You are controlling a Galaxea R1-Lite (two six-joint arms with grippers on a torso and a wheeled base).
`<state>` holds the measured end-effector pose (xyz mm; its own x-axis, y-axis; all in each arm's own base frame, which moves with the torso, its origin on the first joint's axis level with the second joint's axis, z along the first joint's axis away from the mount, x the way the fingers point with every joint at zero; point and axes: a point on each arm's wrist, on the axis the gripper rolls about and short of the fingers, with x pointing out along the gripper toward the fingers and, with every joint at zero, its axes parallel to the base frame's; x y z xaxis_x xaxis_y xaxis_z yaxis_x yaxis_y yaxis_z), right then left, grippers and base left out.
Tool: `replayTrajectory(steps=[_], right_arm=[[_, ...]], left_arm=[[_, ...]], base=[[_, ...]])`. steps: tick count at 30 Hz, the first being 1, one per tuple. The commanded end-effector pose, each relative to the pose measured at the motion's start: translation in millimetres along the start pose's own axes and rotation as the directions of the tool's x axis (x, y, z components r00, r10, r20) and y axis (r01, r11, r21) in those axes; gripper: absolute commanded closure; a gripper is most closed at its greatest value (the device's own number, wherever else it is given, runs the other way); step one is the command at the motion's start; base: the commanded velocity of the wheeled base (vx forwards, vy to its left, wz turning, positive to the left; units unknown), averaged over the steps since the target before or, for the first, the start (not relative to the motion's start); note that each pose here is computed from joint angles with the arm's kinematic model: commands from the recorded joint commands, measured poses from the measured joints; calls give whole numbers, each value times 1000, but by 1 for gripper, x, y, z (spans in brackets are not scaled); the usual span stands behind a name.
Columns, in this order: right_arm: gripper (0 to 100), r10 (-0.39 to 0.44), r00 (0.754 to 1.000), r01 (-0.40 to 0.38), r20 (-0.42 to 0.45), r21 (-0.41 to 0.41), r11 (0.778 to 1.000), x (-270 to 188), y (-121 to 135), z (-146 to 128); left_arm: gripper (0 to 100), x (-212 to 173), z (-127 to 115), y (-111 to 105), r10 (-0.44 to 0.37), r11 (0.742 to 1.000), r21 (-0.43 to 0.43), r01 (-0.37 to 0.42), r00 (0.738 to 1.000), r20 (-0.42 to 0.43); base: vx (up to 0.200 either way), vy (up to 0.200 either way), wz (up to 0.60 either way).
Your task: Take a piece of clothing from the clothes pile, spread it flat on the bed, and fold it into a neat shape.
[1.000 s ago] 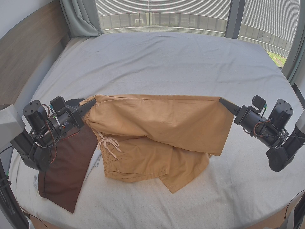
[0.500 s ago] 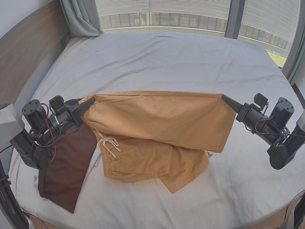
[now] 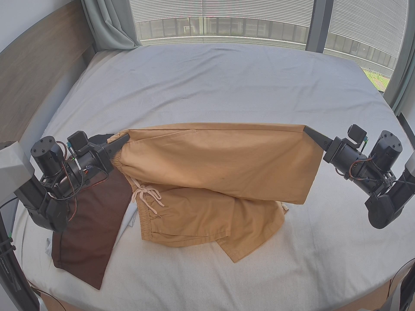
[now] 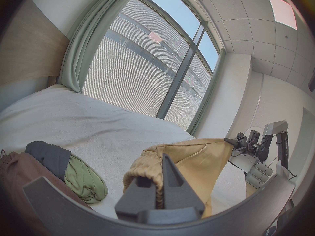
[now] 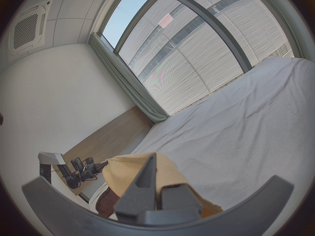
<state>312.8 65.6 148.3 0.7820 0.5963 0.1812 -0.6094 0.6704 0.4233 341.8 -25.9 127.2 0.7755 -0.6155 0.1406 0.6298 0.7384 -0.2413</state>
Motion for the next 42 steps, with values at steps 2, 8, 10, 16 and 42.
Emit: replayTrajectory(steps=[2, 8, 10, 16, 42], right_arm=[[100, -6, 1000, 6, 5, -2, 1000, 0, -2, 1], [100, -8, 1000, 8, 5, -4, 1000, 0, -3, 1], [100, -11, 1000, 11, 5, -3, 1000, -1, -4, 1], [100, -17, 1000, 17, 8, -4, 1000, -1, -6, 2], [100, -24, 1000, 24, 8, -6, 1000, -2, -8, 2]], left_arm=[[100, 0, -2, 1, 3, 1000, -6, -3, 1000, -5], [100, -1, -1, 3, 8, 1000, -4, -8, 1000, -1], [100, -1, -1, 3, 8, 1000, -4, -8, 1000, -1], [100, -1, -1, 3, 9, 1000, -3, -9, 1000, -1], [100, 0, -3, 4, 10, 1000, -4, -10, 1000, -6]], base=[[0, 0, 0], [0, 0, 0], [0, 0, 0], [0, 0, 0], [0, 0, 0]])
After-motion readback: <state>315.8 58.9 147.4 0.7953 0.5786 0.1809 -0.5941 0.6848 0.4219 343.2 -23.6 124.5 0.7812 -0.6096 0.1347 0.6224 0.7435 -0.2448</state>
